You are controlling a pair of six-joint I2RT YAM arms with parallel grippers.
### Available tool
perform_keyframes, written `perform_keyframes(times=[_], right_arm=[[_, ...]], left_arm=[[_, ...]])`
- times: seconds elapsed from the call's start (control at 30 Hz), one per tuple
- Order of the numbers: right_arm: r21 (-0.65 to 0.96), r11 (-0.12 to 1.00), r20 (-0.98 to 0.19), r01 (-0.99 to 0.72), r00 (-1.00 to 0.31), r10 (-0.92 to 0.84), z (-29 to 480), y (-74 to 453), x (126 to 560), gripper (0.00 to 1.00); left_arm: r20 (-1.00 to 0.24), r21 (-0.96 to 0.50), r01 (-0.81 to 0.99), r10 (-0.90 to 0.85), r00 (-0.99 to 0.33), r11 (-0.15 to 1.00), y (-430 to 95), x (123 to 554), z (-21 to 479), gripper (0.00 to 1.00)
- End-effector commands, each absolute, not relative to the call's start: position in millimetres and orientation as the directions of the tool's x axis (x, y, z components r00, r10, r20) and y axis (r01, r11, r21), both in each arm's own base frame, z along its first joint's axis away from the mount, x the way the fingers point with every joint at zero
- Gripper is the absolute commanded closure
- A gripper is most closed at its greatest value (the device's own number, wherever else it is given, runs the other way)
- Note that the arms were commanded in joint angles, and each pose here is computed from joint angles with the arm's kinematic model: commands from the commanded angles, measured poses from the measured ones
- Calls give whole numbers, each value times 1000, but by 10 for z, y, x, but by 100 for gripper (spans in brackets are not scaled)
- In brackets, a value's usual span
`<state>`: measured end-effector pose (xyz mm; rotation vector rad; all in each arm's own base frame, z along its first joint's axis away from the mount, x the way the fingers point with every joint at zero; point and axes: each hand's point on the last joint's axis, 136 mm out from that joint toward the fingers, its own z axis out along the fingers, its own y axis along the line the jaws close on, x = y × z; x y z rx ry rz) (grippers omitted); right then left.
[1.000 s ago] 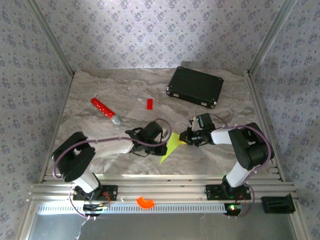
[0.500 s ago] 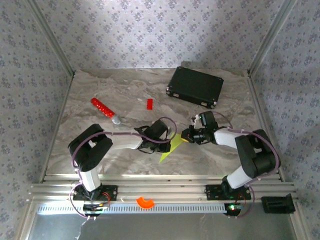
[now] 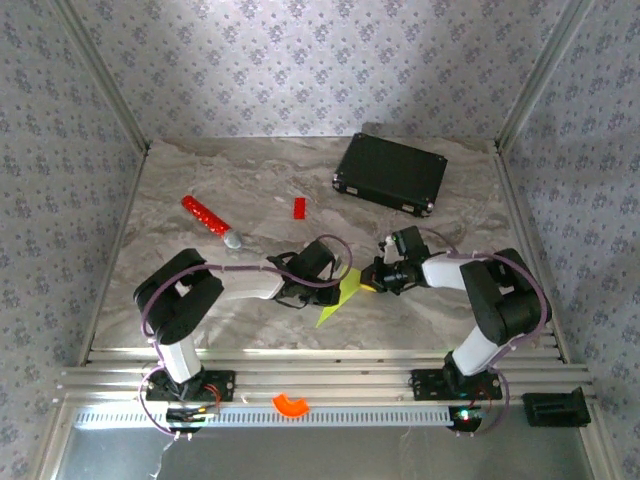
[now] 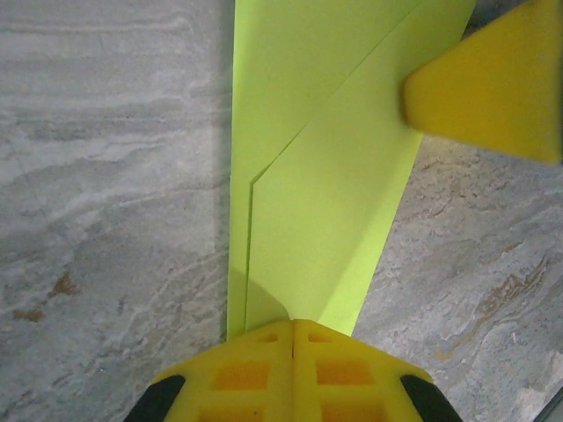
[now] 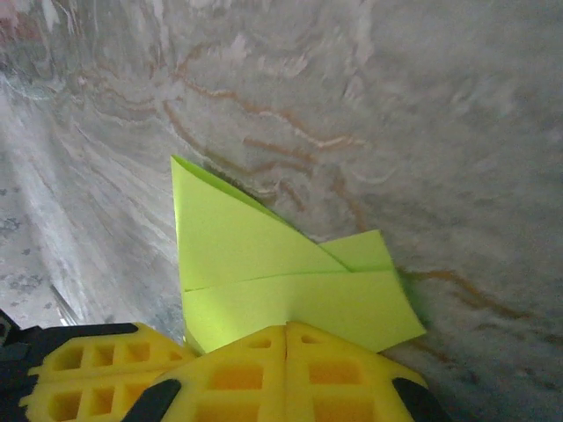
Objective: Fold a paper plane with a square sheet of paper (pick it up from the middle)
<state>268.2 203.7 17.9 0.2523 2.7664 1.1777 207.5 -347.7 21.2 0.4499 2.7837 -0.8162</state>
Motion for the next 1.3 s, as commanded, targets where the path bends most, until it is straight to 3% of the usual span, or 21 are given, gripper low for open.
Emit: perform_keyframes(times=[0.0,0.2,0.47,0.67,0.9,1.1,1.27], right_arm=[[713,681,-34,168,-961,274,75,1815,2763,100],[726,668,-76,163,-947,313,252,1660,2895,99],[706,706,-187,54,-948,259,543,1950,2770,92],[713,698,-101,67,-975,197,266,2268,2598,96],[633,759,-30,150,-976,217,-54,2060,2487,100],[634,760,-29,142,-978,207,-69,2044,2477,100],[635,759,-30,142,-978,208,-62,2036,2486,100]], left_arm=[[-189,-423,308,250,-950,852,-3244,1913,13,100],[-186,-440,304,246,-951,845,-3270,1894,20,100],[-209,-465,303,230,-951,832,-3343,1927,95,100],[-224,-494,302,216,-950,815,-3426,1955,188,100],[-259,-522,331,224,-940,786,-3454,1935,423,99],[-287,-566,421,309,-907,709,-3459,1683,659,96],[-246,-592,454,388,-888,666,-3535,1506,577,98]])
